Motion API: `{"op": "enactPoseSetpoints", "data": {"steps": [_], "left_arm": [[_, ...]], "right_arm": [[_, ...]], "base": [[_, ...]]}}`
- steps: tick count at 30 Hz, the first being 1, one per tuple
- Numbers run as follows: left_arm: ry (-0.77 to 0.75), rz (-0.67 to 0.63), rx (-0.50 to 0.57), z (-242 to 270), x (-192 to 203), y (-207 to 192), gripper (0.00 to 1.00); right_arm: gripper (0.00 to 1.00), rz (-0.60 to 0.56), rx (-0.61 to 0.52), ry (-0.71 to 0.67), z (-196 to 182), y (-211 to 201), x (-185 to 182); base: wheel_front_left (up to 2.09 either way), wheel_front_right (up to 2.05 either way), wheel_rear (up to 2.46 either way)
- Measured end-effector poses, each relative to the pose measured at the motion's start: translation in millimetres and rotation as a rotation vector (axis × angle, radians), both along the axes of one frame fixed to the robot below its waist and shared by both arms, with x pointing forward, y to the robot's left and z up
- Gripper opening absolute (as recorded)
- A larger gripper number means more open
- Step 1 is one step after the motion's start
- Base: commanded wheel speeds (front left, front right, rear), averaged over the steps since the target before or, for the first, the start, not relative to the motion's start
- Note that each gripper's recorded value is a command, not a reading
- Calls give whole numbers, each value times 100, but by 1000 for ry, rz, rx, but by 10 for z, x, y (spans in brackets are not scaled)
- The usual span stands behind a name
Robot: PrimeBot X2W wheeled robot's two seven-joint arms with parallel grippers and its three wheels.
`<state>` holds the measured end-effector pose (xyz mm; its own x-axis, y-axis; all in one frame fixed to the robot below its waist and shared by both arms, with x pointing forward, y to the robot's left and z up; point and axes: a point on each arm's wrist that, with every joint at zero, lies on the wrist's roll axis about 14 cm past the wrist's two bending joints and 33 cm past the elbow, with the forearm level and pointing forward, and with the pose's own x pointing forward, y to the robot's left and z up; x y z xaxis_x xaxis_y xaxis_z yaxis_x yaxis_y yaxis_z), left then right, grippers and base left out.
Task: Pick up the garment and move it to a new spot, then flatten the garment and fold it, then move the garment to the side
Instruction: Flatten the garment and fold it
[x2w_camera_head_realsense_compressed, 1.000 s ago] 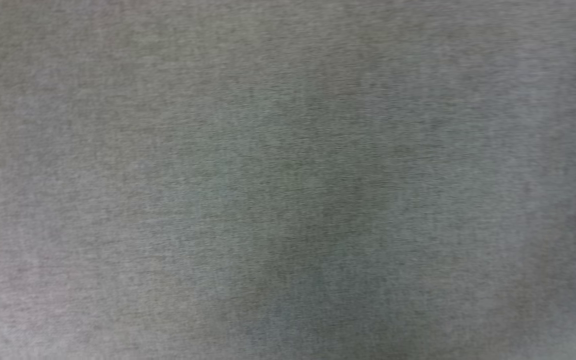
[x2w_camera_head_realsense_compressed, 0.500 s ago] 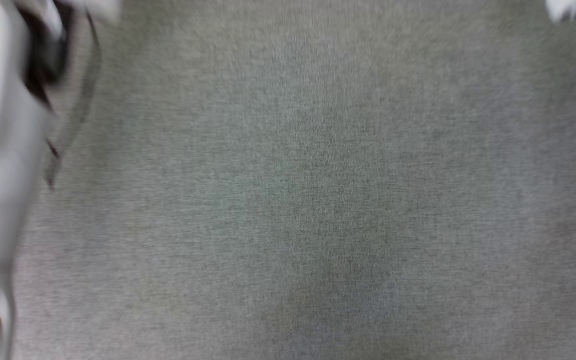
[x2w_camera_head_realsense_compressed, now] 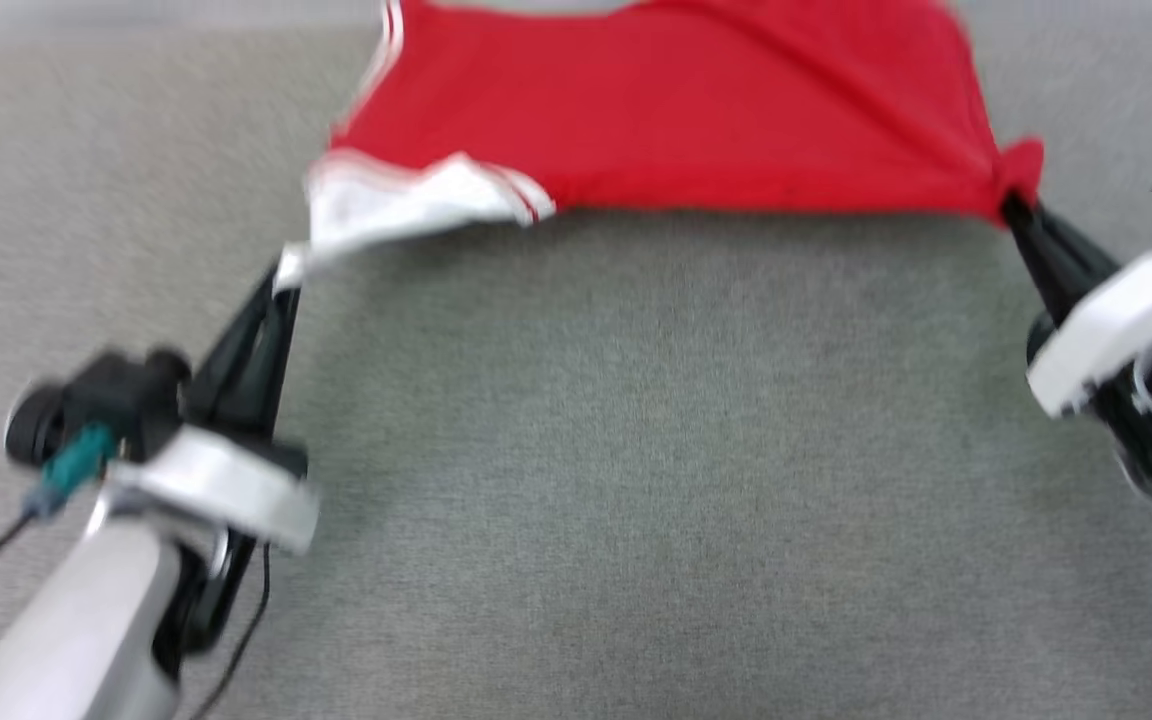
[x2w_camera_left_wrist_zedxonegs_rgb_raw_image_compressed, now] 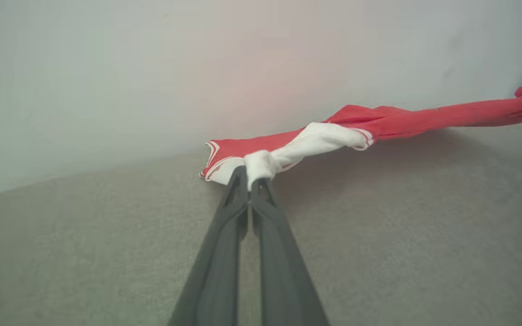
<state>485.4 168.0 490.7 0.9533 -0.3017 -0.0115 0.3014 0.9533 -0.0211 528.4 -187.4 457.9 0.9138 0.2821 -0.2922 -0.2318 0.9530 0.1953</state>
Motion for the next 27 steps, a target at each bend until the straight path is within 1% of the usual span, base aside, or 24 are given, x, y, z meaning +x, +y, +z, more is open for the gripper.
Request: {"op": "enactPoseSetpoints", "data": {"steps": [4,7,11,16,23,27], "left_arm": [[41,22,13,60,-401,119,0],[69,34,5,98,-665,157,0],[128,22,-16,84,-1009,124,0],[326,-97,-51,-203,-1554,-150,0],[466,-172,-94,-341,-2013,-300,0],[574,-264,-113,-441,-2307,-431,0]], "right_arm": [[0,12,21,-1,98,7,-256],[0,50,18,32,53,78,-500],[0,60,7,87,-28,17,-778],[0,51,-1,180,-181,-125,-1123],[0,34,-21,301,-349,-322,-1616],[0,6,-12,384,-455,-439,-1882]], "base": [[0,0,0],[0,0,0],[0,0,0],[0,0,0],[0,0,0],[0,0,0]]}}
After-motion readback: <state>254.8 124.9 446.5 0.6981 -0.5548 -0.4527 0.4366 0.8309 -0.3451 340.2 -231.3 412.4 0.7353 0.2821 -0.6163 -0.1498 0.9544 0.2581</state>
